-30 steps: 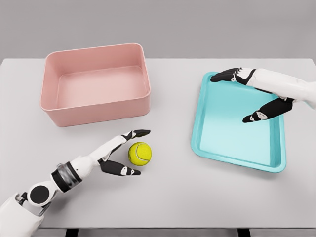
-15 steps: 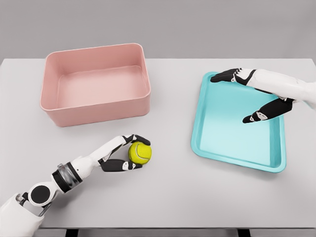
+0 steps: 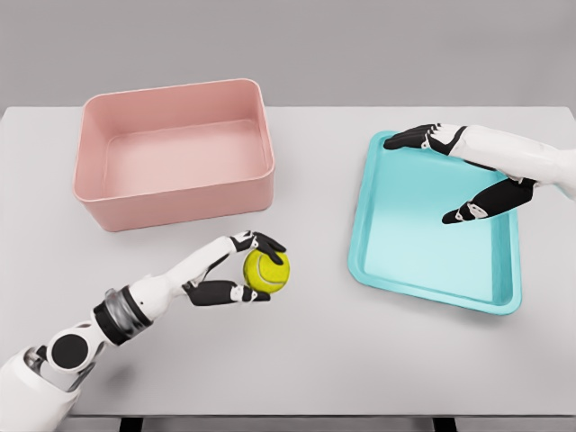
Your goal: Put the tennis from the blue tray into the pink basket with both arms
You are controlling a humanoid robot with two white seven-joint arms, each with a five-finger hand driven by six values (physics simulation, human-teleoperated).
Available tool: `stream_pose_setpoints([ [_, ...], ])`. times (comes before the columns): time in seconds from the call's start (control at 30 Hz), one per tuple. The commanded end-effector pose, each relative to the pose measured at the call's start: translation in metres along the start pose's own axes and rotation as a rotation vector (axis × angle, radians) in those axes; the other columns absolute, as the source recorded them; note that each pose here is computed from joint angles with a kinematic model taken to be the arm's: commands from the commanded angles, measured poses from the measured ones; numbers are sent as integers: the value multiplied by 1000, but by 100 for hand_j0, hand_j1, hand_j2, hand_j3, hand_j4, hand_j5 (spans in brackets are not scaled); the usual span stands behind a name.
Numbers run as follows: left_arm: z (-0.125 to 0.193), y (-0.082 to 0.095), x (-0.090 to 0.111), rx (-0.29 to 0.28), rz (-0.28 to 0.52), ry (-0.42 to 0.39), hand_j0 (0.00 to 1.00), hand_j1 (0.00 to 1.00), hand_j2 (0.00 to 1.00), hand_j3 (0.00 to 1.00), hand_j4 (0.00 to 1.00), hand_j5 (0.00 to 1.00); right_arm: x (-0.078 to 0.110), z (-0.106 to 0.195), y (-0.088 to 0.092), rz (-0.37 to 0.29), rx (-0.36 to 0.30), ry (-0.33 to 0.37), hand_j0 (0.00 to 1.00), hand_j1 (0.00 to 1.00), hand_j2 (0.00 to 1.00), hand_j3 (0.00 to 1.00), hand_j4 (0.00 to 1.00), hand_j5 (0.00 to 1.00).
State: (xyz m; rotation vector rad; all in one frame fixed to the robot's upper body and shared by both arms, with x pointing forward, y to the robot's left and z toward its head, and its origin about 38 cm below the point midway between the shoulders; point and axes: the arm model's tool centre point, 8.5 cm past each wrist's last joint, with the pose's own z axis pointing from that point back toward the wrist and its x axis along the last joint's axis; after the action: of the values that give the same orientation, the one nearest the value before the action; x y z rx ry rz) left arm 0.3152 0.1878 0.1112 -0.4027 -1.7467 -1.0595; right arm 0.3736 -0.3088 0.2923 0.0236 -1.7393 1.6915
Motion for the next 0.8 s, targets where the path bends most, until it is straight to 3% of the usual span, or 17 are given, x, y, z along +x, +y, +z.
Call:
stream_pose_setpoints([
  [0.0,-2,2,7,8,-2,-23,52,52,52,52,52,52,0,0,0,-7,-3,-2,100,100,100,100,100,100],
  [0.37,-10,25,19,41,-44,-64,52,52,52,52,52,52,0,0,0,-9,-3,-2,100,100,100,100,100,100],
  [0.77,-13,66,32,110,-110,-83,49,49,49,49,49,49,0,0,-1,-8,-5,-2,100,100,100,100,100,100],
])
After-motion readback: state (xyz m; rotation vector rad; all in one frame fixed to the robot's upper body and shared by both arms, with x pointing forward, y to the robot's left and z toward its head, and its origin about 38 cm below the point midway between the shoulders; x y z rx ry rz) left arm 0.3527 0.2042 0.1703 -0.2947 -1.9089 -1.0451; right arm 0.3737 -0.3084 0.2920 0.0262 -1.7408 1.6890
